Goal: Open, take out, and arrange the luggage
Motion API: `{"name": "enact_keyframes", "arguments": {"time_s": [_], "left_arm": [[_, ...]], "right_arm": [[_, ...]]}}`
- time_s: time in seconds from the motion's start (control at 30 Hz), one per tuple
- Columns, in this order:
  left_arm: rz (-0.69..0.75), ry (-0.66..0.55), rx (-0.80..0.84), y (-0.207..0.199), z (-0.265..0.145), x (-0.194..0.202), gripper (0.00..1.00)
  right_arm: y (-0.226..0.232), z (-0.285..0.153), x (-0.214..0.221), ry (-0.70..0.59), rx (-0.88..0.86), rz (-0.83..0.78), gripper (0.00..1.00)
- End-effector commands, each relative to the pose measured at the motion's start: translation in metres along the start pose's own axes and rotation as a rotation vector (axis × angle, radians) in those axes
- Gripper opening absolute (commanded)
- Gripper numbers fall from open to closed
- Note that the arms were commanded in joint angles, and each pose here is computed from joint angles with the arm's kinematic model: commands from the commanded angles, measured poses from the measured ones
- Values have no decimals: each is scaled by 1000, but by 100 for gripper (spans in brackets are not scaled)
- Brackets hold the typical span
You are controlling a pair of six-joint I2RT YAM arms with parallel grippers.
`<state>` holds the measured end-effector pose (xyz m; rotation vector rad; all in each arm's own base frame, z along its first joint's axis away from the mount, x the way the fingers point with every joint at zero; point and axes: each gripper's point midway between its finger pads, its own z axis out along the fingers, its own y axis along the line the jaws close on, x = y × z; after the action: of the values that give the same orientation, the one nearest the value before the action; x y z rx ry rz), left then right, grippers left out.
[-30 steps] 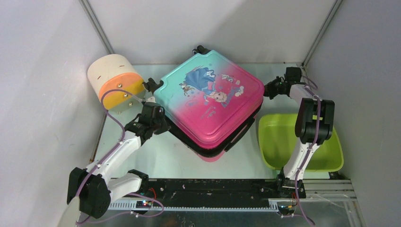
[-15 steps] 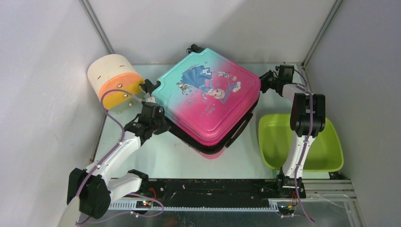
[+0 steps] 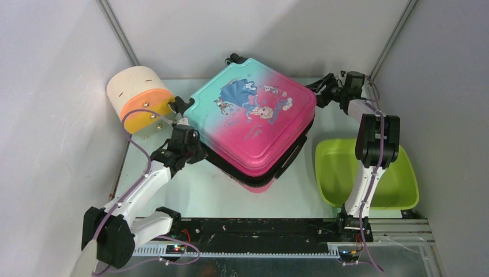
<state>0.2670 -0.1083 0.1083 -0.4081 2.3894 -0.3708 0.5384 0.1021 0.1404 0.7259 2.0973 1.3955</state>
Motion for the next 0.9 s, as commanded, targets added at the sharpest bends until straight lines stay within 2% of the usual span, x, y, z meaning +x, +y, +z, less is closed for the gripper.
{"name": "enact_keyframes", "arguments": {"time_s": [0.0, 0.13, 0.33, 0.4, 0.47, 0.5, 0.53, 0.57, 0.6, 0.63, 0.67, 0.87], "left_arm": [[188, -116, 279, -59, -40, -31, 19], [182, -138, 320, -72, -52, -38, 37], [170, -130, 309, -78, -60, -44, 48], [159, -139, 305, -77, -65, -47, 50], [150, -164, 302, -76, -72, -51, 52], [145, -191, 300, -74, -78, -55, 53], [142, -206, 282, -71, -81, -58, 57], [134, -238, 236, -62, -84, -64, 59], [127, -263, 220, -60, -89, -71, 63], [119, -287, 177, -51, -93, -76, 66], [111, -313, 163, -49, -100, -84, 71], [180, -423, 69, -36, -131, -134, 90]], "right_arm": [[55, -53, -39, -155, -13, -164, 71], [61, -91, -43, -201, 75, -188, 78], [84, -141, -17, -290, 252, -360, 82], [93, -156, 3, -298, 301, -433, 80], [120, -177, 28, -340, 287, -536, 78], [122, -174, 44, -317, 282, -579, 78], [140, -187, 54, -358, 256, -662, 77], [141, -179, 78, -318, 244, -710, 77], [154, -193, 87, -372, 244, -779, 77], [151, -186, 110, -338, 243, -804, 78], [152, -198, 117, -385, 264, -781, 79], [126, -201, 195, -291, 258, -557, 82]]}}
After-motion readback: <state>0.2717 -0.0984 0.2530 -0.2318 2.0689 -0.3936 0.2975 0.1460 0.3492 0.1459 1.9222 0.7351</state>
